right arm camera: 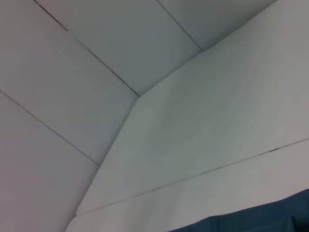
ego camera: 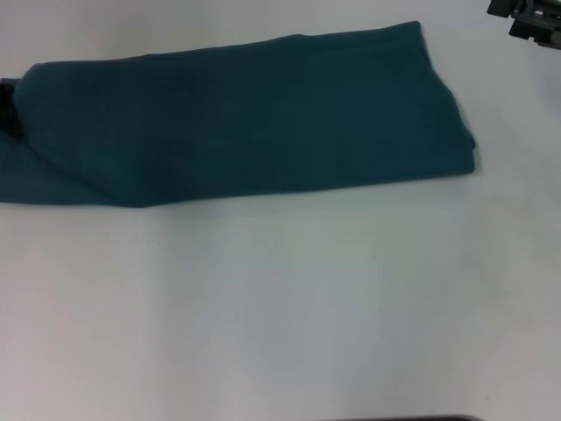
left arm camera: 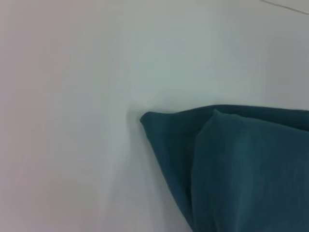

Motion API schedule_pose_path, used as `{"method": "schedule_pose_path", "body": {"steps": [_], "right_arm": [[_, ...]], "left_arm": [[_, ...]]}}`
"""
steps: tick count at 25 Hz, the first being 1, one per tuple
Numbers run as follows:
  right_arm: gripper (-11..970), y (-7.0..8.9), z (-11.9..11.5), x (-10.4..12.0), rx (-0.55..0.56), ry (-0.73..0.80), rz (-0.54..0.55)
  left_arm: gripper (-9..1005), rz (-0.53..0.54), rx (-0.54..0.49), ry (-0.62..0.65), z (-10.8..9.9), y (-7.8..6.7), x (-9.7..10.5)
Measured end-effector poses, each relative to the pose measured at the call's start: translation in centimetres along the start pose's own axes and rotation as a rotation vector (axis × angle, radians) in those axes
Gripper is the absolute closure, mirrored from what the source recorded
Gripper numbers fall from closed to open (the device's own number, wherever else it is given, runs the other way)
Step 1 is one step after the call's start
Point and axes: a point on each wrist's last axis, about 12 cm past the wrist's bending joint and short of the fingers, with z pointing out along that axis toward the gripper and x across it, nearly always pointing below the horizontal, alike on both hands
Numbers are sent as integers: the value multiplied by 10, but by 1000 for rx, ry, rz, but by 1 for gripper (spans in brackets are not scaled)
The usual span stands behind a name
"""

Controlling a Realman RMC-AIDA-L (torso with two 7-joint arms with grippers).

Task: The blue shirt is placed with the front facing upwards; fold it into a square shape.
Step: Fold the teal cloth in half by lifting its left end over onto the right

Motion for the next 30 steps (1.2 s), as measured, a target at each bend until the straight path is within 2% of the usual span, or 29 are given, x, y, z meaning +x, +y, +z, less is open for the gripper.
{"method": "schedule_pose_path", "body": {"steps": [8,17,21,30], "right_arm": [[15,-1,0,3,1,7,10],[14,-2,0,5,6,21,7],[14,-3,0,5,12,31,3],[14,-2,2,4,10,33,-9]], "left_arm": [[971,-30,-75,-35,-9,9,-3],[970,-30,-75,-37,-14,4,-2],[971,-11,-41,-1,-20,-12,0],[970,81,55,46,-29,-67,-10]]}}
